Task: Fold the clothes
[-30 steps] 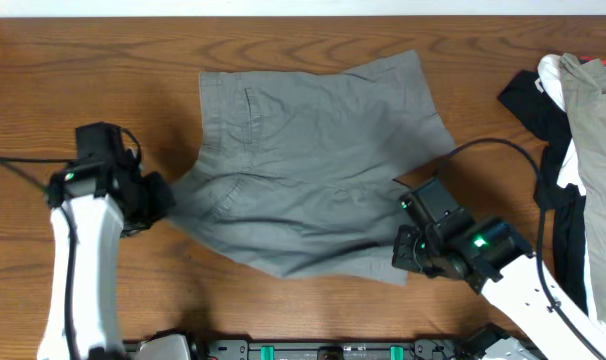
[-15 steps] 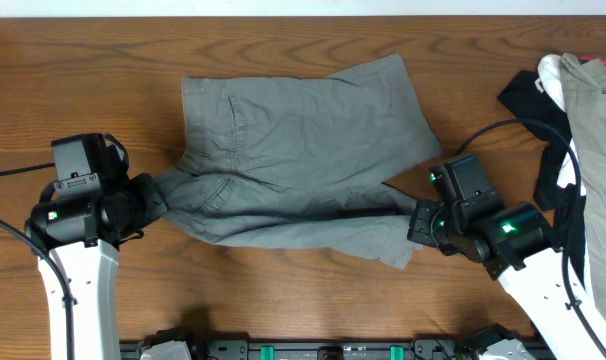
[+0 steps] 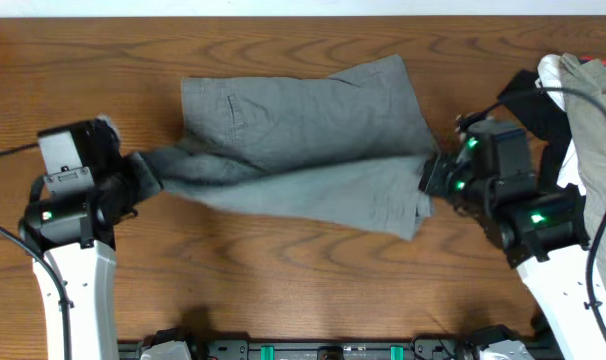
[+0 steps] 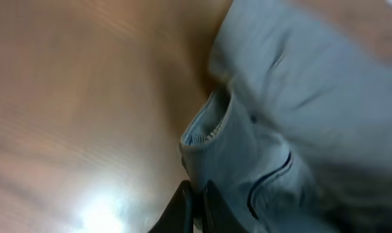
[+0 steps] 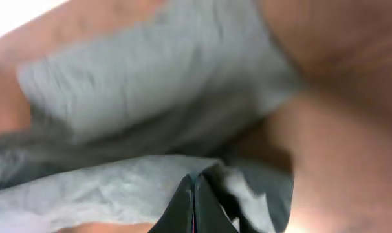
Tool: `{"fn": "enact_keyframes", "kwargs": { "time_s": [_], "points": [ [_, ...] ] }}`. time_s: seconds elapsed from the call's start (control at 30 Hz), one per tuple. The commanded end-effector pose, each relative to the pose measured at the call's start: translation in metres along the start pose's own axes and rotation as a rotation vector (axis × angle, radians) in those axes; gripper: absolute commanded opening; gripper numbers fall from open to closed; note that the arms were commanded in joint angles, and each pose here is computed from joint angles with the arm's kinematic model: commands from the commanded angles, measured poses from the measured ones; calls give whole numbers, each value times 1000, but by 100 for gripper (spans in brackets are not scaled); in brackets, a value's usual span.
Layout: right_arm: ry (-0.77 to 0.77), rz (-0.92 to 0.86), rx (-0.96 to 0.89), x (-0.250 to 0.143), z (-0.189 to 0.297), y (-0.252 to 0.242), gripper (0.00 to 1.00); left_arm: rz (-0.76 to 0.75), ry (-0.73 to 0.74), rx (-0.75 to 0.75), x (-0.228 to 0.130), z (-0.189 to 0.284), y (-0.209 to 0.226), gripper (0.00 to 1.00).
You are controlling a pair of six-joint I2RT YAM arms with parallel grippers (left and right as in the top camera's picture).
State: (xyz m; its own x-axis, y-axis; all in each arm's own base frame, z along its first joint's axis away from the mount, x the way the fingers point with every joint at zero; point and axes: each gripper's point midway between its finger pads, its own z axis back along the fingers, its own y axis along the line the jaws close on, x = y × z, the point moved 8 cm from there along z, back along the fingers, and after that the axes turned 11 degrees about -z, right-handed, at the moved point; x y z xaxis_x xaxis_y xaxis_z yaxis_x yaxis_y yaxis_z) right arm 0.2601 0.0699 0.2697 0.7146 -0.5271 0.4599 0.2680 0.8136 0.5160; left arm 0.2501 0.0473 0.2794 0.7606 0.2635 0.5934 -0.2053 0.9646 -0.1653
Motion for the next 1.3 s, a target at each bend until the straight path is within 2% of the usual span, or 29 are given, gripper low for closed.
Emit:
{"fn": "enact_keyframes", "kwargs": {
  "time_s": [0.0,0.27,0.53,0.7,0.83,0.93,0.97,1.1,1.27],
  "points": [
    [-73,-35,46,27,-2,1,1,-43,-105,-48,22,8,-6,6],
    [-220,-26,274,83,-43,19,1,-47,-90,-101,39,-32,-7,6],
    [-215,-59,439,102,-115,27,1,-68,-54,-146,49,-85,-13,6],
    [63,-139,380,67,-149,8,4,-72,12,-152,40,-97,-17,6],
    [245,-77,263,30,-160,-7,24,-74,18,-151,39,-97,-17,6],
    [293,19,254,14,-162,-2,41,-73,25,-151,38,-97,-17,6],
    [296,39,249,10,-164,0,43,-72,28,-151,37,-97,-17,5],
    [302,65,189,-2,-177,-1,45,-70,39,-150,35,-97,-16,6],
    [341,55,161,-13,-205,-13,42,-66,63,-148,31,-97,-16,6]
  ]
}}
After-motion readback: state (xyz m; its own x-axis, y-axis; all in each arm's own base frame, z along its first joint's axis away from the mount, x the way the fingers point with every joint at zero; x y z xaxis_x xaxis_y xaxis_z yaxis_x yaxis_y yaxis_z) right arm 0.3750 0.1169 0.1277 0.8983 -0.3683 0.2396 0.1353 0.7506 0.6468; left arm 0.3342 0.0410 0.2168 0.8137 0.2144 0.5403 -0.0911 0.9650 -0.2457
